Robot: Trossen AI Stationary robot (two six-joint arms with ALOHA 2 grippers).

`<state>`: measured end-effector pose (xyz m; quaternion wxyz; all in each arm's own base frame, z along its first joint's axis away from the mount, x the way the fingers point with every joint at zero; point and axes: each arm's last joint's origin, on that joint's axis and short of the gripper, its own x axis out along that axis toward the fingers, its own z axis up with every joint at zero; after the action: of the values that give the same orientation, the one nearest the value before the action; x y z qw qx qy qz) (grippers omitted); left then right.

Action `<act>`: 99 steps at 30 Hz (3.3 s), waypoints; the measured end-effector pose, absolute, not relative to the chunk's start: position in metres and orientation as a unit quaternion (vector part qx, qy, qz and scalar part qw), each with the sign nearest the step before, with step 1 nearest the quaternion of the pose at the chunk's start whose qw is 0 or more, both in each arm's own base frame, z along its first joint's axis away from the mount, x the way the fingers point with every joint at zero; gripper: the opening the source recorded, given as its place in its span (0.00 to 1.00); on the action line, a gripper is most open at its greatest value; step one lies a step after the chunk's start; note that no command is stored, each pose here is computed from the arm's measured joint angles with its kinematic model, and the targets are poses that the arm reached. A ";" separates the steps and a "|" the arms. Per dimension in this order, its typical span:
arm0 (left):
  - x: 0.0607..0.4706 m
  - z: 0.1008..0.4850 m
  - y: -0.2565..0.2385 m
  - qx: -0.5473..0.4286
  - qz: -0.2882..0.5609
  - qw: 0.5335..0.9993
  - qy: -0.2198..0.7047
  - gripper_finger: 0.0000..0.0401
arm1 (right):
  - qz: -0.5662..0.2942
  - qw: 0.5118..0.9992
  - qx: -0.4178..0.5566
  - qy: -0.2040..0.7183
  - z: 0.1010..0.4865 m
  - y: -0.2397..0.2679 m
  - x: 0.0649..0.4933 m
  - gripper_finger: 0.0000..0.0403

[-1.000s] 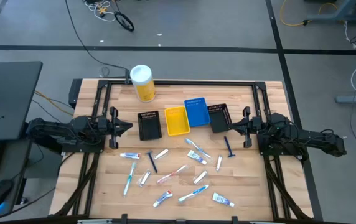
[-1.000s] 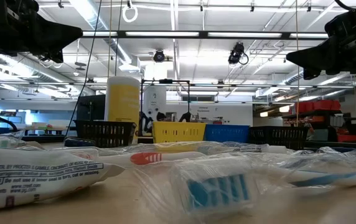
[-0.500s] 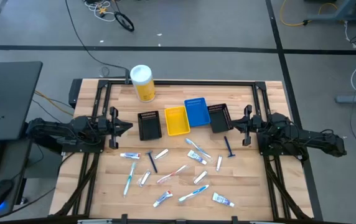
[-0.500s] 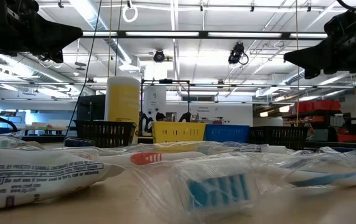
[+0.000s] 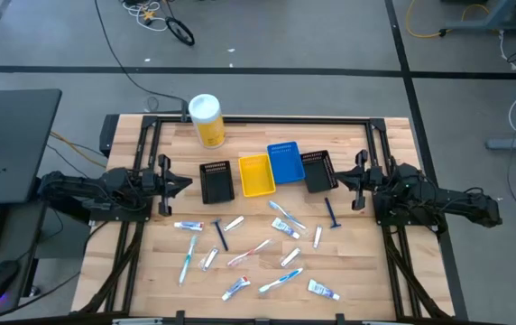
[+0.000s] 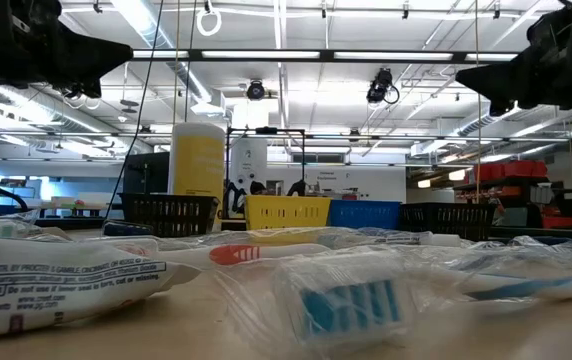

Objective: Pick & Place Travel size toiletries
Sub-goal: Put the white toothpaste into the left black basket

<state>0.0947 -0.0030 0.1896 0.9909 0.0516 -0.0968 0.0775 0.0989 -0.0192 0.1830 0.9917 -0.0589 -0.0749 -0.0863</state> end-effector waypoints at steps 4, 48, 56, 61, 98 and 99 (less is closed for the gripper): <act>0.095 0.189 -0.003 0.052 0.078 0.991 -0.096 0.08 | -0.150 0.981 -0.062 -0.108 0.190 -0.022 0.097 0.00; 0.095 0.189 -0.003 0.034 0.076 0.992 -0.094 0.08 | -0.201 0.974 0.022 -0.098 0.187 -0.028 0.105 0.34; 0.095 0.190 -0.003 0.032 0.076 0.992 -0.099 0.08 | -0.166 0.980 0.037 -0.099 0.187 -0.026 0.106 0.38; 0.094 0.193 -0.002 0.043 0.089 0.989 -0.112 0.08 | -0.158 0.981 0.054 -0.095 0.186 -0.026 0.108 0.48; 0.120 0.291 -0.004 -0.018 0.109 0.965 0.238 0.42 | -0.158 0.977 0.041 -0.137 0.190 -0.031 0.132 0.51; 0.123 0.289 -0.005 -0.023 0.114 0.957 0.265 0.42 | -0.158 0.977 0.040 -0.136 0.190 -0.031 0.132 0.51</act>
<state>0.1231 -0.0047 0.2895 0.9571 -0.0235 0.2654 0.1135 0.1320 -0.0309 0.1900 0.9772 0.0400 -0.1356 -0.1585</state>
